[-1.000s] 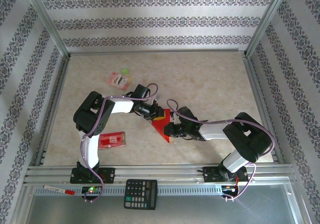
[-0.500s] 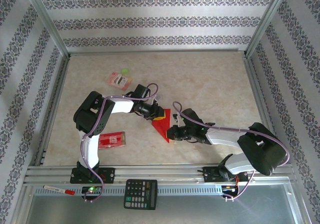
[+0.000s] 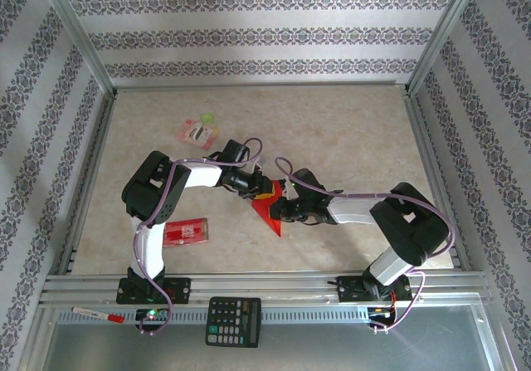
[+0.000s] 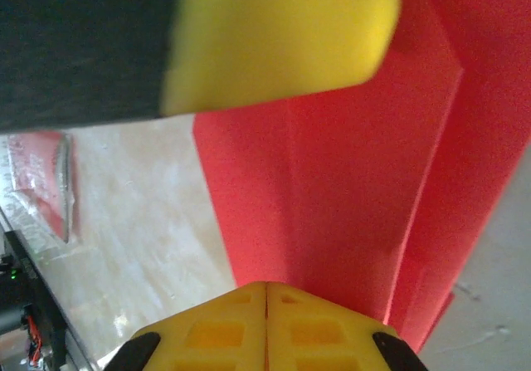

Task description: Fold a paper plane with a square sheet of paper (pick it up from the middle)

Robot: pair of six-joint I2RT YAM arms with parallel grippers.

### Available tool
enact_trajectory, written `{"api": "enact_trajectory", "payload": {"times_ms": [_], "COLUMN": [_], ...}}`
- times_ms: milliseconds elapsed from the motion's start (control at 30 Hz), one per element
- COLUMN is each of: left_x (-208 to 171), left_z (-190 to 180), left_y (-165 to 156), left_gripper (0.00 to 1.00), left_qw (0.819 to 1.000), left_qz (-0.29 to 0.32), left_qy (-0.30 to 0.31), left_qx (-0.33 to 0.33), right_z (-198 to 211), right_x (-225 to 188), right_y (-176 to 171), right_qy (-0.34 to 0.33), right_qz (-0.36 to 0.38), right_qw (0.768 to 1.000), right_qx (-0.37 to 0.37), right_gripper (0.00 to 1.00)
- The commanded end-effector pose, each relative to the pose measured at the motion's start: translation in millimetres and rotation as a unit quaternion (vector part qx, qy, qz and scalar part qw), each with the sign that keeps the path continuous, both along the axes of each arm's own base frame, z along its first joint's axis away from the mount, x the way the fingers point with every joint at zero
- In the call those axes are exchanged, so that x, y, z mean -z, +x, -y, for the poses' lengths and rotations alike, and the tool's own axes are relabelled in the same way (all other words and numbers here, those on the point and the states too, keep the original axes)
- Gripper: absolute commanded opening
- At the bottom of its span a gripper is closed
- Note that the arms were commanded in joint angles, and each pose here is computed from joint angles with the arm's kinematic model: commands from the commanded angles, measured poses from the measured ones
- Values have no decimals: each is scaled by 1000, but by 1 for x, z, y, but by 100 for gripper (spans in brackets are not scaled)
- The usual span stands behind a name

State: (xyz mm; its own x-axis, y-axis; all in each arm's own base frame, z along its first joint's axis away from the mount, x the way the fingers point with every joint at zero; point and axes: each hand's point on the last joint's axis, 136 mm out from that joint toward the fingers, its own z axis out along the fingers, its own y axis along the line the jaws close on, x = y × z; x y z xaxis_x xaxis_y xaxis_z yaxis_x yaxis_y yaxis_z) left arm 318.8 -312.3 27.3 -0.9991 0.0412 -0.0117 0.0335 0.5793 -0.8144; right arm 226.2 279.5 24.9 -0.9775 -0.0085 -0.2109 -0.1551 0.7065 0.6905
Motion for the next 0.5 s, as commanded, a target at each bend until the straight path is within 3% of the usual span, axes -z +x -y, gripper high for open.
{"api": "enact_trajectory", "payload": {"times_ms": [0,200,467], "left_x": [52,38,-14], "left_z": [-22,-15,5], "left_y": [-15,-7,11], "left_gripper": [23,23,26], "left_qw": [995,997,999], "left_qz": [-50,-38,-7], "left_qy": [81,61,-14], "left_qx": [-17,-22,-47], "right_z": [3,15,24], "right_x": [7,29,38], "right_y": [-1,-13,-22], "right_qy": [0,-14,-19], "right_qz": [6,-16,-24], "right_qw": [1000,1000,999], "right_qx": [-9,-1,11], "right_gripper": [7,6,6]}}
